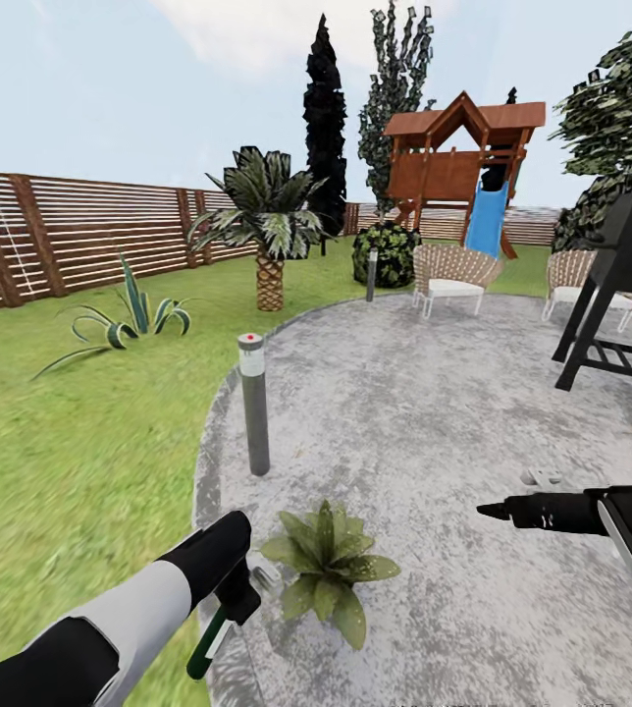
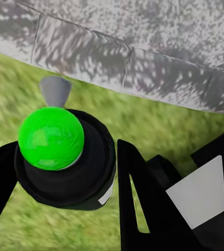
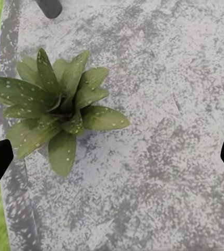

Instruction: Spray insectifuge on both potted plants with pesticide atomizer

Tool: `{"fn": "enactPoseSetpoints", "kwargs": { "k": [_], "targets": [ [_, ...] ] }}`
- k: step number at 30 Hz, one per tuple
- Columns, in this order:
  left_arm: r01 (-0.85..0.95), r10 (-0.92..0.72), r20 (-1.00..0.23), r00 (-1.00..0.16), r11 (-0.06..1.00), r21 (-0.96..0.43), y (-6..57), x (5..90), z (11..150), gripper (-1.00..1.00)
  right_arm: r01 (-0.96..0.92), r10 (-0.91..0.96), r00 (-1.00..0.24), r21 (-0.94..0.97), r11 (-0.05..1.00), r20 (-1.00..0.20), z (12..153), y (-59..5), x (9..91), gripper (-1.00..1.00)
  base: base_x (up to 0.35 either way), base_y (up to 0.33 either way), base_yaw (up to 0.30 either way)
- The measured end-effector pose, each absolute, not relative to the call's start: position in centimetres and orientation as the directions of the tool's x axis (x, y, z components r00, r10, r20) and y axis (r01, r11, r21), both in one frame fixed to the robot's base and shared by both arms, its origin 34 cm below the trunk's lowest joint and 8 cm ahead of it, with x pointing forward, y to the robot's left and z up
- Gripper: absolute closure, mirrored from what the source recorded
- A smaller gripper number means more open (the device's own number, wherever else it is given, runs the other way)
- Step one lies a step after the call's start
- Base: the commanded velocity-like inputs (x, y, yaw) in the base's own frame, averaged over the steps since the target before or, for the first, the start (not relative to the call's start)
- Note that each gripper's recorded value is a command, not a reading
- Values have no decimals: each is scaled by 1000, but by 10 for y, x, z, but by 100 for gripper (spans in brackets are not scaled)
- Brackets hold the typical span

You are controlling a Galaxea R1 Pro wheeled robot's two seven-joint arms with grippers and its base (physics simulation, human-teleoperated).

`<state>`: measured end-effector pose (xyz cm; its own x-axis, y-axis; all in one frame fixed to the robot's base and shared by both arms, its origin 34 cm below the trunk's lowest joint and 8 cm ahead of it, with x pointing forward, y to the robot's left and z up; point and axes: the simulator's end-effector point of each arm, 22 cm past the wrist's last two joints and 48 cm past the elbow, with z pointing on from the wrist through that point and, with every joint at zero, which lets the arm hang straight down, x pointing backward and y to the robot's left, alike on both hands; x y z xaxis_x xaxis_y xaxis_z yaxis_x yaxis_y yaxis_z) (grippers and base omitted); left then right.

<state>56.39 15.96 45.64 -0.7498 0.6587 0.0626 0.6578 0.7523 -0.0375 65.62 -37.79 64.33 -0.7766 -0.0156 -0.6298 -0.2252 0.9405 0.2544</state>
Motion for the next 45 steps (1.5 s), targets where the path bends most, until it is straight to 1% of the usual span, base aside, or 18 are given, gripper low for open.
{"fn": "enactPoseSetpoints", "kwargs": {
  "k": [11, 16, 22, 30, 33, 45],
  "targets": [
    [658, 659, 63, -749, 752, -37, 160, 564, 456, 100, -225, -16, -777, 254, 941, -630, 643, -378, 656, -100, 2, 306, -271],
    [659, 660, 61, -749, 751, -38, 159, 564, 457, 100, -225, -15, -777, 254, 941, -629, 643, -378, 656, -100, 0, 102, -243],
    [677, 677, -15, -736, 736, -22, 140, 586, 475, 100, -224, -15, -777, 254, 941, -630, 643, -378, 656, -100, 0, 6, -37],
    [678, 677, -20, -735, 735, -14, 141, 590, 477, 100, -224, -15, -777, 254, 941, -630, 643, -378, 656, -100, 0, 26, -189],
    [672, 672, -9, -741, 741, -13, 144, 588, 477, 100, -224, -15, -776, 254, 941, -630, 643, -378, 656, -100, 0, 246, -127],
    [663, 663, 0, -749, 749, -7, 153, 588, 476, 100, -225, -15, -777, 254, 941, -630, 643, -378, 656, -100, 17, 309, -12]
  ]
}}
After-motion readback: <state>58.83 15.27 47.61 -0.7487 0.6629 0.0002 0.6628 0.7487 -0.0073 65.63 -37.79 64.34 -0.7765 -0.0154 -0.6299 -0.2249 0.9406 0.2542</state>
